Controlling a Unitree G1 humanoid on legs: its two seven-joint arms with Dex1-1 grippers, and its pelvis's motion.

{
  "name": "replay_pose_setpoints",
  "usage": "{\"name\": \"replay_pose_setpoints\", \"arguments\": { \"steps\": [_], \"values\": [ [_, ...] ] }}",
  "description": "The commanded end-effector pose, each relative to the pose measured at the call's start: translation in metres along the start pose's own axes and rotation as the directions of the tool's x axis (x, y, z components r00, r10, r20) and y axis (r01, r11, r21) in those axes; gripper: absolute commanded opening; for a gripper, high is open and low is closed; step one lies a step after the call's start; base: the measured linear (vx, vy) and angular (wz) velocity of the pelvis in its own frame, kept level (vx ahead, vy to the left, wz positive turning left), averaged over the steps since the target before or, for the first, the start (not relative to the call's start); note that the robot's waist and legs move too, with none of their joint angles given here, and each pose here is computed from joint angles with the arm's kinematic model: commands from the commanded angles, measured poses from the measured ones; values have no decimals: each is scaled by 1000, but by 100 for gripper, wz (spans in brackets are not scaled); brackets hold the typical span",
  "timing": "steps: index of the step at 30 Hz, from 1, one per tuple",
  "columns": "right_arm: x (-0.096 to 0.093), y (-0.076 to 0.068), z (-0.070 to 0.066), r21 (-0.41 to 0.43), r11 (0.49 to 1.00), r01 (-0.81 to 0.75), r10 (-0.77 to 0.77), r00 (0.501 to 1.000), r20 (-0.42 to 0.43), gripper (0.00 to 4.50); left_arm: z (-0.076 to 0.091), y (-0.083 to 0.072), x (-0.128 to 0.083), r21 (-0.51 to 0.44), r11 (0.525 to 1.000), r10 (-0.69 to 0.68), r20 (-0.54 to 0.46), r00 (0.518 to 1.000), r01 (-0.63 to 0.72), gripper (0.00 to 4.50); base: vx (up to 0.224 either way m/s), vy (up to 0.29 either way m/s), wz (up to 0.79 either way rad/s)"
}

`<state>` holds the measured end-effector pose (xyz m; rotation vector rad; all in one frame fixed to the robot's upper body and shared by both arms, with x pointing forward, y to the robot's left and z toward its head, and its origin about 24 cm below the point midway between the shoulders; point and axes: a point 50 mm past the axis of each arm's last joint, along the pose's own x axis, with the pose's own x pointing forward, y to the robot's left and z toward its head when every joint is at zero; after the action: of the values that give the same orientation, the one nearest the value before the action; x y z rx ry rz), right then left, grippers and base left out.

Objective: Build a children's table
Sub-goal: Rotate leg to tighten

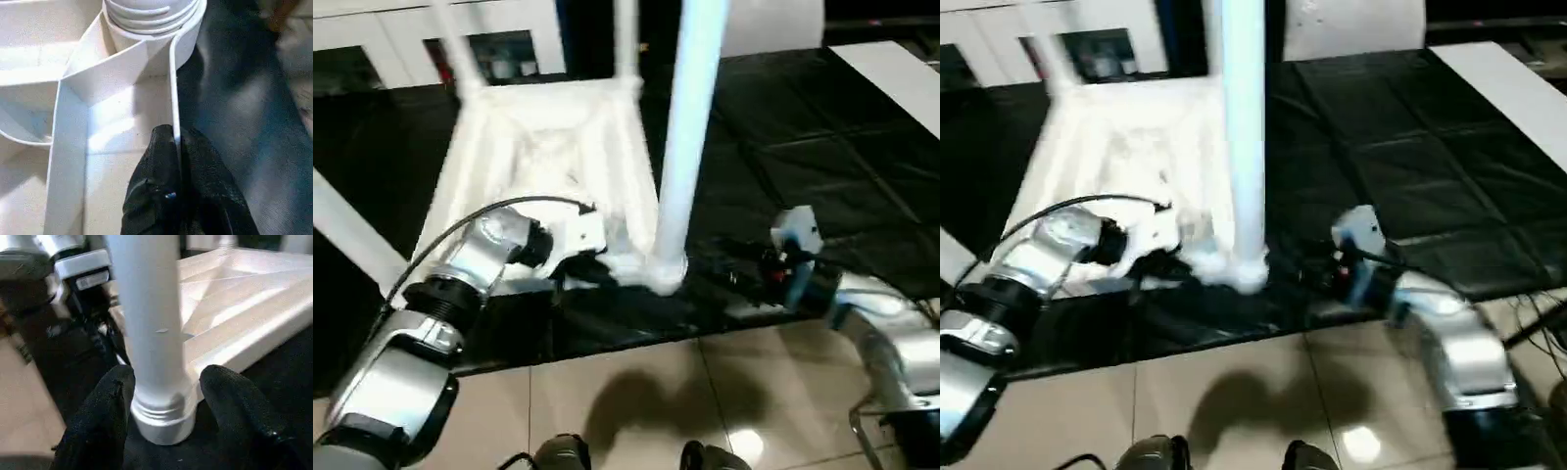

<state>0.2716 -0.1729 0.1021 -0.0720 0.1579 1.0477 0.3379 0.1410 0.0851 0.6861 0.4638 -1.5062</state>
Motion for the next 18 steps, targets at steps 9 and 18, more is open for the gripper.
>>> {"name": "replay_pose_setpoints", "arguments": {
  "steps": [9, 18],
  "values": [
    [20, 5, -1, 5, 979, -206, 206, 978, -40, 245, 14, -9, 13, 130, 974, -185, -22, 983, 186, 0, 0, 0, 0],
    [28, 5, -3, 51, 954, -296, 298, 954, -39, 195, 13, -11, 15, 143, 968, -202, -33, 979, 205, 0, 0, 0, 0]
  ]
}}
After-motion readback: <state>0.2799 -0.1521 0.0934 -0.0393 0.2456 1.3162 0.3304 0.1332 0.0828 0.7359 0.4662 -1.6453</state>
